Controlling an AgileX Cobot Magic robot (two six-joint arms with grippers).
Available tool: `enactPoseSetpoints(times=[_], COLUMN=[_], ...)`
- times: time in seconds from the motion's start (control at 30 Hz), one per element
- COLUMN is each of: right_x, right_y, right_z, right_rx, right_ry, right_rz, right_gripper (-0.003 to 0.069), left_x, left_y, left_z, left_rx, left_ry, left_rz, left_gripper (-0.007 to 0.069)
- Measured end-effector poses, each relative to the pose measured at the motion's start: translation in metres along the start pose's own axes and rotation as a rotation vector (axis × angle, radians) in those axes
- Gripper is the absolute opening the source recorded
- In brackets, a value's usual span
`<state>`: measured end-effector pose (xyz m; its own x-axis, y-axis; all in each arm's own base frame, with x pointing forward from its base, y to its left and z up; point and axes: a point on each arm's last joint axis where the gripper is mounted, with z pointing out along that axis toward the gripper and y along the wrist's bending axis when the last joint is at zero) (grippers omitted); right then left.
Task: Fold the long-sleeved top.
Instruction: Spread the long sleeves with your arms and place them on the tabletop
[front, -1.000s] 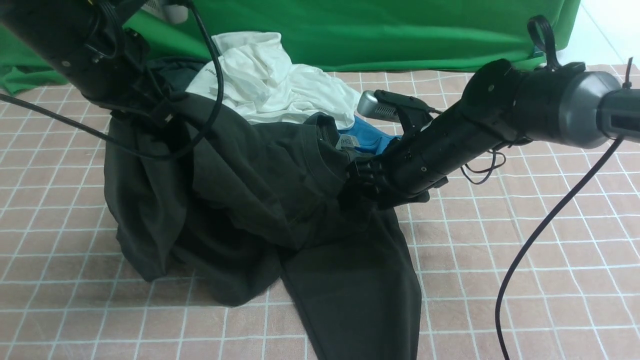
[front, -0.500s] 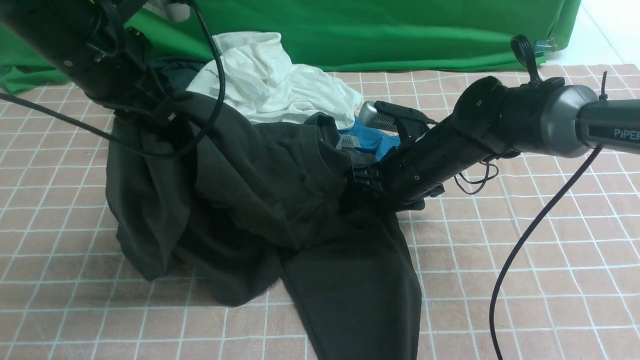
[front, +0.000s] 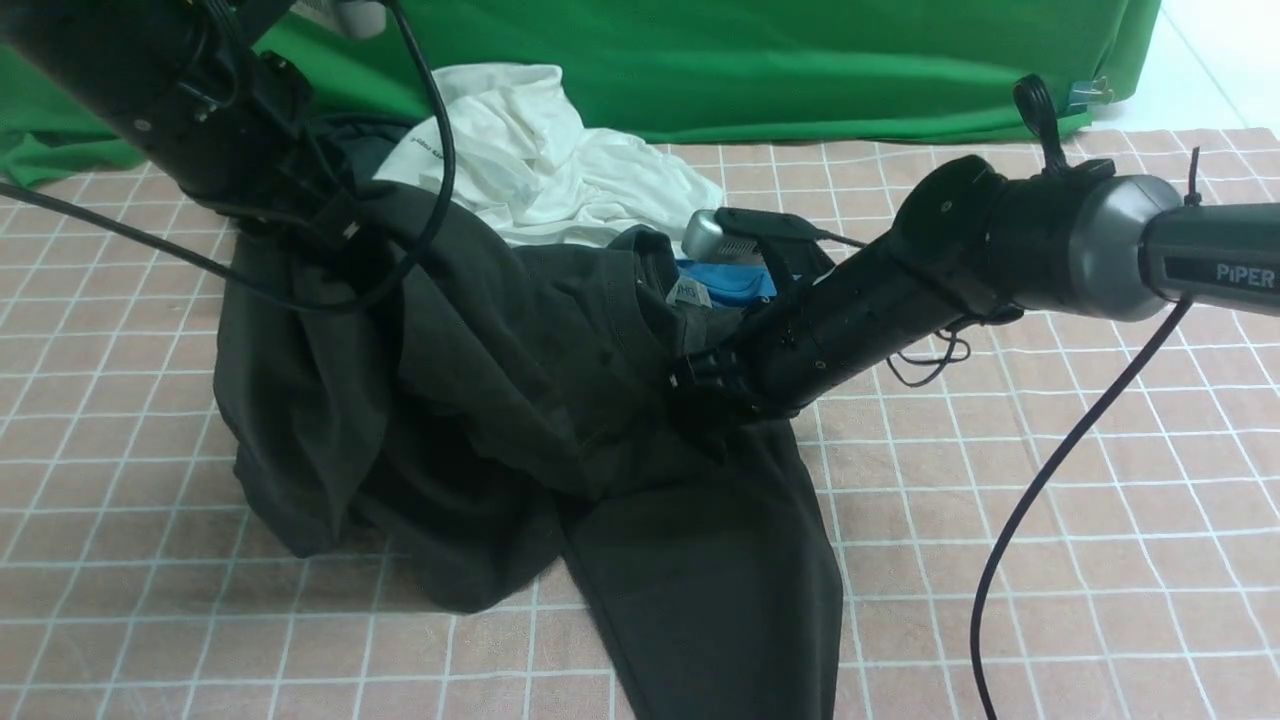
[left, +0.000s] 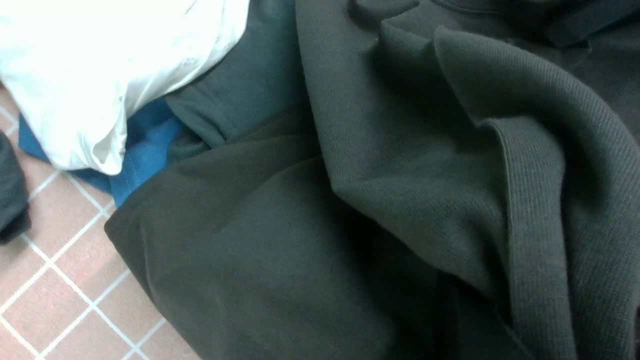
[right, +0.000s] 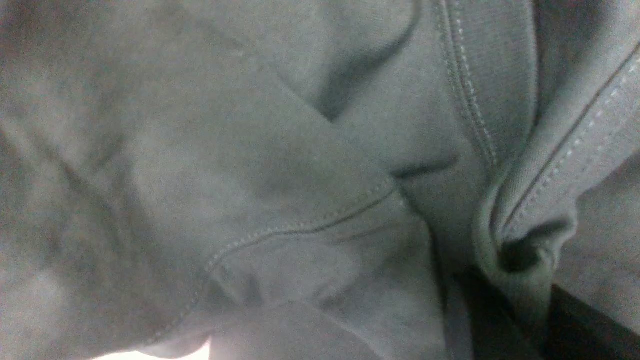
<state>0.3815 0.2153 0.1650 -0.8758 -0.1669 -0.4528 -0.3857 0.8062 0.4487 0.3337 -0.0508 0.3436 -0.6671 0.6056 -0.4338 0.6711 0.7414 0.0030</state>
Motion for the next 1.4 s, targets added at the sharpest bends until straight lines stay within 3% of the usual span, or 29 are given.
enactPoseSetpoints(times=[0.17, 0.27, 0.33, 0.4, 0.5, 0.67, 0.8, 0.93, 1.07, 1.2, 1.33, 1.4], right_x=[-0.013, -0.031, -0.04, -0.04, -0.027, 0.001, 0.017, 0.024, 0.032, 0.037, 0.038, 0.039], right_y=[0.003, 0.007, 0.012, 0.012, 0.013, 0.016, 0.009, 0.0, -0.013, -0.026, -0.031, -0.033], right_z=[-0.036, -0.097, -0.164, -0.191, -0.275, -0.339, -0.359, -0.361, -0.35, -0.338, -0.338, -0.338], right_rx=[0.004, 0.013, 0.025, 0.033, 0.083, 0.172, 0.248, 0.311, 0.35, 0.398, 0.443, 0.466], right_ry=[-0.058, -0.19, -0.327, -0.376, -0.506, -0.559, -0.526, -0.471, -0.416, -0.398, -0.398, -0.389], right_rz=[-0.057, -0.08, -0.097, -0.103, -0.125, -0.154, -0.138, -0.103, -0.061, -0.04, -0.033, -0.032], right_gripper=[0.0099, 0.0099, 0.0099, 0.0099, 0.0099, 0.0099, 0.0099, 0.0099, 0.0099, 0.0099, 0.0099, 0.0099], left_x=[0.0, 0.0, -0.001, -0.002, -0.007, -0.02, -0.031, -0.039, -0.045, -0.048, -0.047, -0.04], left_y=[-0.004, -0.015, -0.027, -0.034, -0.067, -0.114, -0.146, -0.159, -0.162, -0.164, -0.17, -0.185], left_z=[-0.007, -0.028, -0.047, -0.054, -0.071, -0.063, -0.045, -0.023, 0.001, 0.012, 0.01, 0.012], left_rx=[0.001, -0.006, -0.004, -0.007, -0.012, 0.013, 0.077, 0.132, 0.194, 0.236, 0.285, 0.38], left_ry=[-0.022, -0.091, -0.16, -0.183, -0.222, -0.182, -0.154, -0.111, -0.072, -0.063, -0.095, -0.118], left_rz=[0.043, 0.117, 0.178, 0.209, 0.347, 0.571, 0.693, 0.724, 0.685, 0.653, 0.626, 0.628], left_gripper=[0.0045, 0.0045, 0.0045, 0.0045, 0.0045, 0.0045, 0.0045, 0.0064, 0.0139, 0.0275, 0.0342, 0.039])
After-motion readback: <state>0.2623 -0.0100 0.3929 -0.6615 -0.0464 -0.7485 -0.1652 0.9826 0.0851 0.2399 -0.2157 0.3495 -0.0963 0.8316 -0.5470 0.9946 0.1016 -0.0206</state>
